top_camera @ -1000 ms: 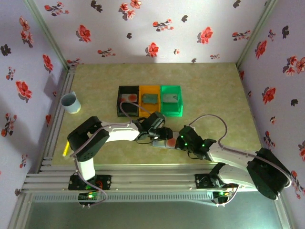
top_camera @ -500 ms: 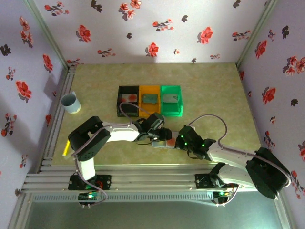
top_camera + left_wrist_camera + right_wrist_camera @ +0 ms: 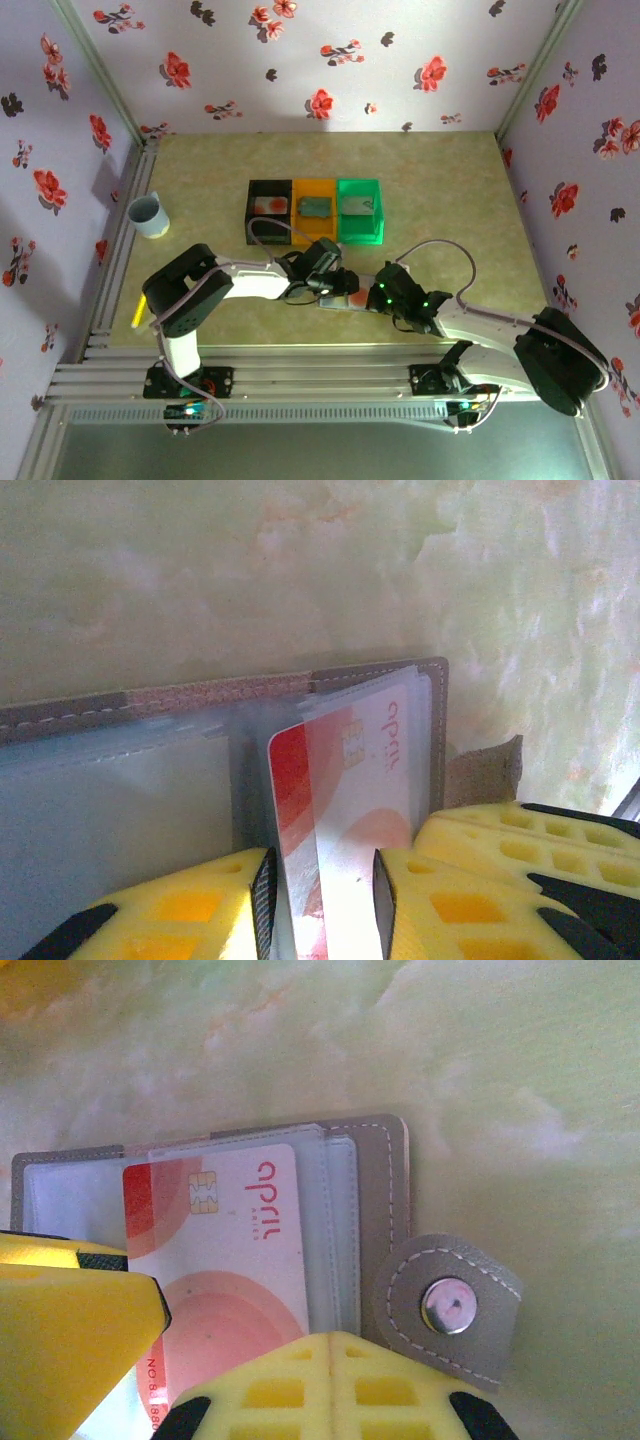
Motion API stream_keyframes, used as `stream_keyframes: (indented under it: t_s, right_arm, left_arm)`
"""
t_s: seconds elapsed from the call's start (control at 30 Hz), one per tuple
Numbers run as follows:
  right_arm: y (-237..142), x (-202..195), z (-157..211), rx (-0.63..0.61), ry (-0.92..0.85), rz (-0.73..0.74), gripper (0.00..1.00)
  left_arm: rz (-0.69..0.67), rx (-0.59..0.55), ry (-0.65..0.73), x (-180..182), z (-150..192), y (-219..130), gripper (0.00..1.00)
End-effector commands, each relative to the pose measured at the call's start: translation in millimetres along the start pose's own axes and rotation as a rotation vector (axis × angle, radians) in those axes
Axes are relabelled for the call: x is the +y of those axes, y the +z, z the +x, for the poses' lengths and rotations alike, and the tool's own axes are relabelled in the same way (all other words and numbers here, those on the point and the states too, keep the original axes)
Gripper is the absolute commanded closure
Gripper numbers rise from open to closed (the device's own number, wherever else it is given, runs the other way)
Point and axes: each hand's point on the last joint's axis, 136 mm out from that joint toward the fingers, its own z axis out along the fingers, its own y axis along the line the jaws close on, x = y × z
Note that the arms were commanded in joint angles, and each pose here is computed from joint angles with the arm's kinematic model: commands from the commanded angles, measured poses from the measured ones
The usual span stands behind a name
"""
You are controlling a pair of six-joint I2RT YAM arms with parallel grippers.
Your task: Take the credit cards out of the card holder
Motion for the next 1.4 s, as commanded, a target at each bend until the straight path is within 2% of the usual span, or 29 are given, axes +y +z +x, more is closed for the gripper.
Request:
stream_keyframes:
  t_s: [0.0,0.6,1.37]
  right_arm:
    - [3.6,-16.9,11.7,0.037,0.003,0.050,1.00]
    - [2.5,-17.8,12.3,0.037,0.006,0.049,1.00]
    - [3.4,-17.3,13.2,0.041,0.007,0.046,1.00]
  left_arm:
    - [0.018,-0.003,-0.018,1.4,1.5,0.0,0.68]
    - [0.024,-0.044,-0.020,1.7,-6.2,-10.4,0.69]
    - [0.064,-0.059,-0.018,-5.5,-8.5,-12.8,0.80]
